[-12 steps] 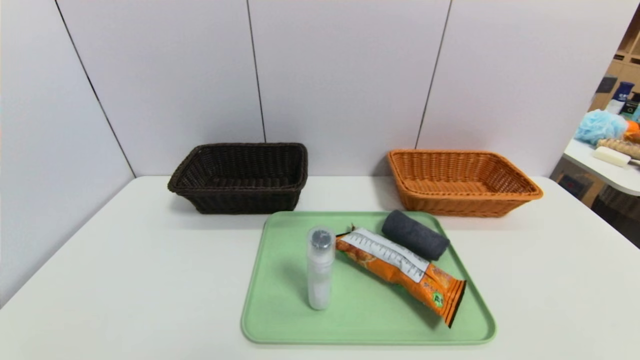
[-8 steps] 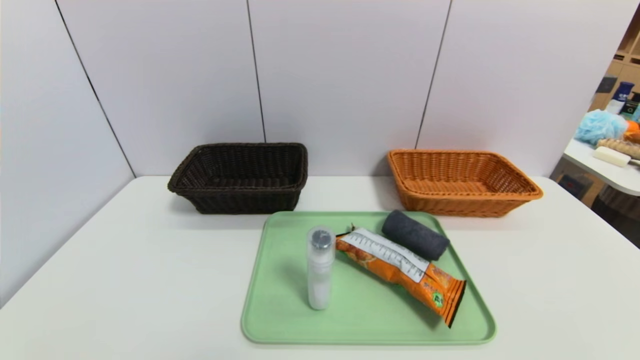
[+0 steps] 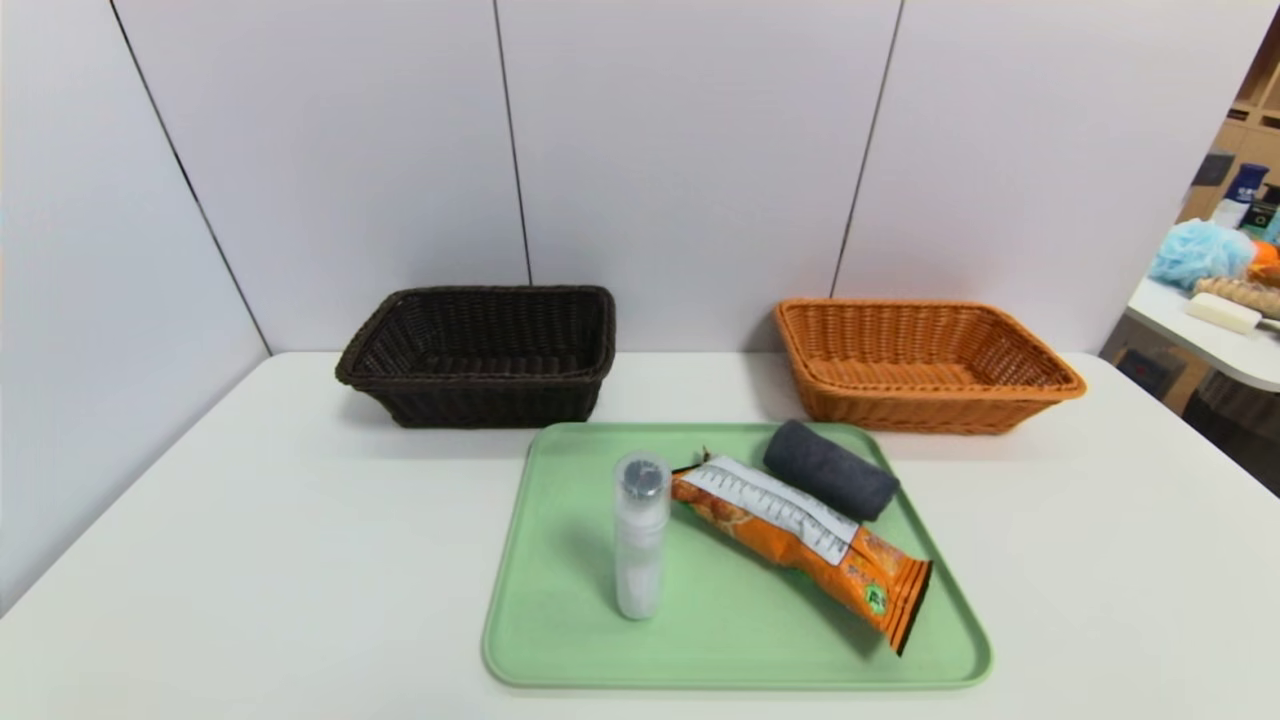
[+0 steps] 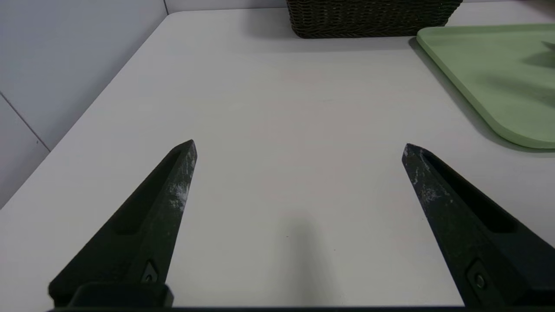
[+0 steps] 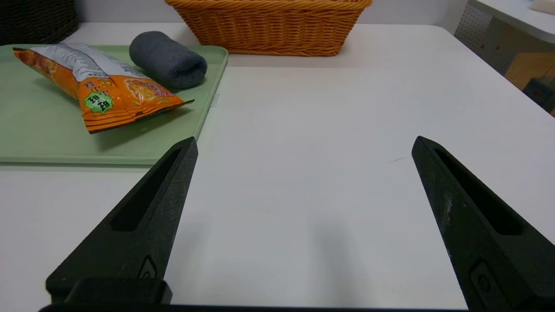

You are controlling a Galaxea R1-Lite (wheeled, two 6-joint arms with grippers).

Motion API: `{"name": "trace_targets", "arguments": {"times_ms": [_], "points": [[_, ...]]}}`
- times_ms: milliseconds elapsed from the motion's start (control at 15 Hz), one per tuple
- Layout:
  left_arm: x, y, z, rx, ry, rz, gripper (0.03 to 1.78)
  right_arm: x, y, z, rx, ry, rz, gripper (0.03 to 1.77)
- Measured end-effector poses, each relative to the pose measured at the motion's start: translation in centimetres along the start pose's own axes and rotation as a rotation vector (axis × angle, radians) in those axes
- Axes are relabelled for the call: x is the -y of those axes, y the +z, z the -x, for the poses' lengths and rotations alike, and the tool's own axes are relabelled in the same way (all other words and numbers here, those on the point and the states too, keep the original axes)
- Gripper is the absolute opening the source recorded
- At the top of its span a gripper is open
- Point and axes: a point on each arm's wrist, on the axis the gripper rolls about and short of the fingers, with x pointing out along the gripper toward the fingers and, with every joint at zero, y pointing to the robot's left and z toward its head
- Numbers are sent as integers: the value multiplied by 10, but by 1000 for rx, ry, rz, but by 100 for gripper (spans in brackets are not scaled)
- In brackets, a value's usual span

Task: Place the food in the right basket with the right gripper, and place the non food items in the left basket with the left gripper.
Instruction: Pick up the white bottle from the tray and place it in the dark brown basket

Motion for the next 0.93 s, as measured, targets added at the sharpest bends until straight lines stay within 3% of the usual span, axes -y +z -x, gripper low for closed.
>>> {"name": "trace_targets", "arguments": {"times_ms": [333, 667, 933], "points": [[0, 0, 0, 1, 13, 20, 169, 0, 0, 0, -4, 9, 24, 171], [0, 0, 0, -4, -1, -57, 169, 0, 1, 0, 10, 0, 34, 171], [0, 22, 9, -3, -14, -64, 169, 0, 22, 8, 60, 11, 38, 171]]}}
